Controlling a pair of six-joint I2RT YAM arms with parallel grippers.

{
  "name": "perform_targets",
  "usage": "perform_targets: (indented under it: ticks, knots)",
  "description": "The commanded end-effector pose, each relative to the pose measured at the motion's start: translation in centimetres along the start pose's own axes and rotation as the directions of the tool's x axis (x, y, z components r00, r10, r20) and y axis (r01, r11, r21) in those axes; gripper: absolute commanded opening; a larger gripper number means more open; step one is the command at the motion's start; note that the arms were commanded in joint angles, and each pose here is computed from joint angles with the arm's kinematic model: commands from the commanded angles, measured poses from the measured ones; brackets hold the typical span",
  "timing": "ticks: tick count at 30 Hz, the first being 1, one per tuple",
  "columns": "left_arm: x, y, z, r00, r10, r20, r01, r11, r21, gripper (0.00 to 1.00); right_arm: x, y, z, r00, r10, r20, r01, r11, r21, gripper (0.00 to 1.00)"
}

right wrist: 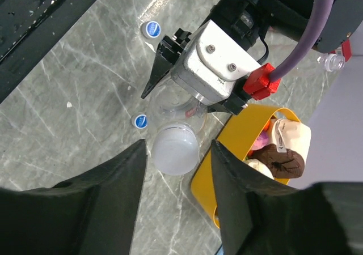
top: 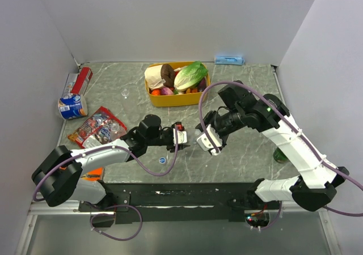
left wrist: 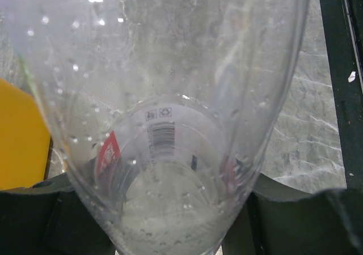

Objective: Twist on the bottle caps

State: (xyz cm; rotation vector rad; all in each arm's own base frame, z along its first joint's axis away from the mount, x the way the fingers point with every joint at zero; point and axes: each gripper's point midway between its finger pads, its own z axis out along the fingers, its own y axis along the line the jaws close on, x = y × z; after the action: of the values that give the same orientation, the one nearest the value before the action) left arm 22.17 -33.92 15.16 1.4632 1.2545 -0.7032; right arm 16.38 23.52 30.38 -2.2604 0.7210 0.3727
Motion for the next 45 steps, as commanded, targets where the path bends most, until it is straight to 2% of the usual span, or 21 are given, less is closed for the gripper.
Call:
perform_targets:
  ticks: [1, 7, 12, 15, 16, 18, 19, 21, 22, 25, 26, 33, 35, 36, 38, 39, 40, 41, 42, 43, 45]
  knots:
    - [-2.3, 1.0, 0.3, 0.996, 0.054, 0.066, -0.054, 0.999, -0.001, 0.01, -0.5, 1.3, -0.6, 0.999, 0.034, 0.000, -0.034, 0.998, -0.044, 0.52]
    - [-2.5, 1.2, 0.3, 0.997, 0.032, 0.071, -0.031, 0.999, -0.017, 0.01, -0.2, 1.1, -0.1, 0.992, 0.125, -0.005, -0.125, 0.991, -0.049, 0.40]
    - [-3.5, 2.2, 0.2, 0.995, -0.004, 0.100, 0.011, 0.997, -0.071, 0.01, 0.6, 0.5, 1.0, 0.930, 0.368, -0.023, -0.368, 0.929, -0.031, 0.29]
    - [-4.3, 3.2, 0.0, 0.991, -0.043, 0.129, 0.059, 0.991, -0.124, 0.01, 1.1, 0.1, 1.8, 0.833, 0.552, -0.023, -0.553, 0.833, 0.001, 0.26]
    - [-4.6, 3.5, -0.1, 0.989, -0.055, 0.139, 0.074, 0.988, -0.135, 0.01, 1.4, 0.4, 2.2, 0.754, 0.657, -0.024, -0.657, 0.754, 0.011, 0.25]
    - [-5.2, 4.2, -0.3, 0.981, -0.101, 0.163, 0.130, 0.975, -0.178, 0.01, 1.8, -0.3, 2.7, 0.673, 0.740, -0.004, -0.739, 0.672, 0.049, 0.24]
    - [-5.5, 4.5, -0.3, 0.979, -0.111, 0.172, 0.144, 0.971, -0.192, 0.01, 2.0, -0.2, 2.8, 0.574, 0.819, 0.001, -0.818, 0.573, 0.057, 0.23]
    - [-5.7, 5.4, -0.5, 0.971, -0.151, 0.188, 0.195, 0.949, -0.246, 0.01, 2.7, -0.5, 3.4, 0.455, 0.891, 0.007, -0.888, 0.453, 0.078, 0.20]
    - [-5.8, 5.6, -0.5, 0.969, -0.159, 0.189, 0.205, 0.944, -0.258, 0.01, 3.0, -0.4, 3.4, 0.345, 0.939, 0.013, -0.936, 0.343, 0.085, 0.18]
    - [-5.9, 5.6, -0.4, 0.967, -0.173, 0.185, 0.218, 0.941, -0.259, 0.01, 3.9, -0.2, 4.2, 0.146, 0.989, 0.000, -0.987, 0.145, 0.061, 0.16]
    - [-5.9, 5.4, -0.3, 0.968, -0.173, 0.182, 0.217, 0.943, -0.254, 0.01, 4.5, -0.4, 4.1, 0.106, 0.994, 0.013, -0.992, 0.105, 0.062, 0.16]
    - [-3.6, 3.4, 0.0, 0.977, -0.190, 0.101, 0.207, 0.959, -0.192, 0.01, 4.2, -8.9, -2.1, 0.071, 0.947, 0.314, -0.997, 0.065, 0.029, 0.32]
    - [-3.1, 2.8, -0.1, 0.977, -0.196, 0.086, 0.209, 0.963, -0.171, 0.01, 2.8, -11.6, -5.0, 0.144, 0.907, 0.396, -0.989, 0.143, 0.030, 0.41]
    - [-2.8, 2.2, -0.1, 0.976, -0.204, 0.077, 0.213, 0.965, -0.155, 0.01, 1.8, -12.4, -6.4, 0.241, 0.870, 0.430, -0.968, 0.249, 0.038, 0.43]
    - [-2.3, 1.4, -0.1, 0.974, -0.219, 0.056, 0.225, 0.967, -0.117, 0.01, 0.4, -11.2, -7.1, 0.355, 0.836, 0.418, -0.927, 0.373, 0.042, 0.53]
    - [-2.4, 1.3, -0.1, 0.974, -0.220, 0.056, 0.226, 0.968, -0.112, 0.01, 0.5, -10.4, -6.9, 0.488, 0.779, 0.394, -0.862, 0.501, 0.078, 0.55]
    - [-2.4, 1.2, -0.1, 0.974, -0.220, 0.054, 0.225, 0.969, -0.104, 0.01, -0.2, -9.5, -7.1, 0.552, 0.744, 0.375, -0.822, 0.560, 0.100, 0.61]
    - [-2.4, 1.0, -0.1, 0.976, -0.213, 0.055, 0.217, 0.972, -0.090, 0.01, -0.5, -7.6, -6.7, 0.576, 0.749, 0.327, -0.807, 0.585, 0.083, 0.63]
    - [-2.3, 0.9, -0.1, 0.977, -0.208, 0.048, 0.211, 0.974, -0.082, 0.01, 0.0, -6.4, -5.9, 0.687, 0.673, 0.272, -0.716, 0.691, 0.098, 0.65]
    - [-2.2, 0.9, -0.1, 0.978, -0.204, 0.044, 0.207, 0.975, -0.080, 0.01, -0.4, -4.8, -5.7, 0.750, 0.630, 0.202, -0.657, 0.746, 0.111, 0.68]
    - [-2.2, 0.9, -0.2, 0.984, -0.175, 0.038, 0.177, 0.982, -0.069, 0.01, 0.2, -2.3, -4.2, 0.827, 0.551, 0.115, -0.560, 0.825, 0.076, 0.69]
